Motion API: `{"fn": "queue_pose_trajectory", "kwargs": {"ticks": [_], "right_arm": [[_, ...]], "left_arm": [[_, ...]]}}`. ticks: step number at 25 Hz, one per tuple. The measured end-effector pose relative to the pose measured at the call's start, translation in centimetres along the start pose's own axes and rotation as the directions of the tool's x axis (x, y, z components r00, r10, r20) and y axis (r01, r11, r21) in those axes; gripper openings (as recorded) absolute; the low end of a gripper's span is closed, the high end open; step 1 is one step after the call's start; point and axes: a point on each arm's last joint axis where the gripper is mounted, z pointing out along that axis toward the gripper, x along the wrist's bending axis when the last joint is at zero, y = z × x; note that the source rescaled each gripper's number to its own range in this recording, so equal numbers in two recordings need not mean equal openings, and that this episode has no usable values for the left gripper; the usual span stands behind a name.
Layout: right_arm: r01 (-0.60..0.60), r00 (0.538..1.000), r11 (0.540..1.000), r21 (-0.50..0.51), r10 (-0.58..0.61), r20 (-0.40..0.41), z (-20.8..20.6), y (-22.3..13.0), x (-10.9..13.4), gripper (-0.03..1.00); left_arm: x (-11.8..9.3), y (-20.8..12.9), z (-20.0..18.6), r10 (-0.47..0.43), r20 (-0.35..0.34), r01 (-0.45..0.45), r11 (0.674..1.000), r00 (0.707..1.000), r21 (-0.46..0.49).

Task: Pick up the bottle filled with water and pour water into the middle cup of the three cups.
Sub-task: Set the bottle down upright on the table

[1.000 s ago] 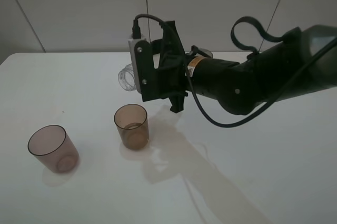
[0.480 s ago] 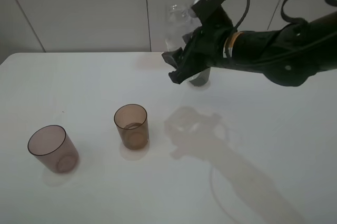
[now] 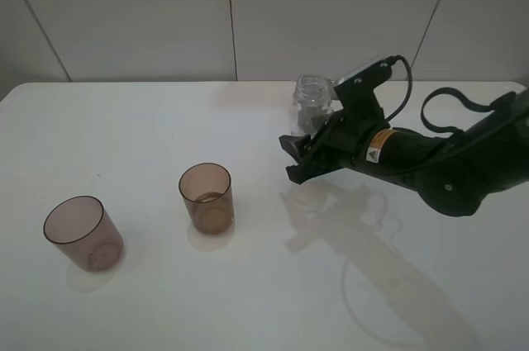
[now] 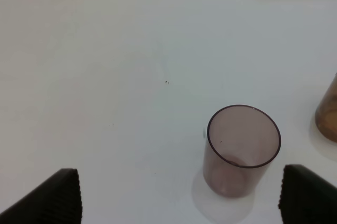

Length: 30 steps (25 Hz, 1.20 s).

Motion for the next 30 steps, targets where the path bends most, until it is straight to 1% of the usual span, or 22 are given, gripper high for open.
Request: {"fn": "queue_pose_trajectory", "kwargs": {"ticks": [4,6,13,14,16,17,19,21,24,27,30], "right_arm": [[0.004,1.0,0.999,-0.051,-0.004,0.005,0.6,-0.7,0.0,0.0],[-0.004,1.0,0.998,-0.059,0.005,0.01,0.9,-1.2,-0.1,0.0],[-0.014,1.0,1.0,-0.027,0.014,0.002,1.6,-3.0,0.1,0.0],[-0.014,1.0,1.0,-0.023,0.014,0.002,1.6,-3.1,0.2,0.01],[-0.015,1.0,1.0,-0.015,0.015,0.001,1.7,-3.4,0.2,0.06],[-0.015,1.0,1.0,-0.012,0.015,0.0,1.7,-3.4,0.2,0.14],[-0.014,1.0,1.0,-0.013,0.014,0.001,1.8,-3.5,0.2,0.34],[-0.016,1.0,1.0,-0.016,0.016,0.003,1.8,-3.4,0.2,0.51],[-0.022,1.0,1.0,-0.015,0.022,0.012,1.8,-3.5,0.1,0.73],[-0.028,0.999,0.999,-0.018,0.029,0.028,1.6,-3.0,-0.1,0.91],[-0.022,0.999,0.998,-0.05,0.024,0.033,1.1,-1.7,-0.3,0.97]], "left_arm": [[0.0,0.0,0.0,0.0,0.0,0.0,1.0,1.0,0.0],[0.0,0.0,0.0,0.0,0.0,0.0,1.0,1.0,0.0],[0.0,0.0,0.0,0.0,0.0,0.0,1.0,1.0,0.0],[0.0,0.0,0.0,0.0,0.0,0.0,1.0,1.0,0.0],[0.0,0.0,0.0,0.0,0.0,0.0,1.0,1.0,0.0],[0.0,0.0,0.0,0.0,0.0,0.0,1.0,1.0,0.0],[0.0,0.0,0.0,0.0,0.0,0.0,1.0,1.0,0.0],[0.0,0.0,0.0,0.0,0.0,0.0,1.0,1.0,0.0],[0.0,0.0,0.0,0.0,0.0,0.0,1.0,1.0,0.0],[0.0,0.0,0.0,0.0,0.0,0.0,1.0,1.0,0.0],[0.0,0.0,0.0,0.0,0.0,0.0,1.0,1.0,0.0]]}}
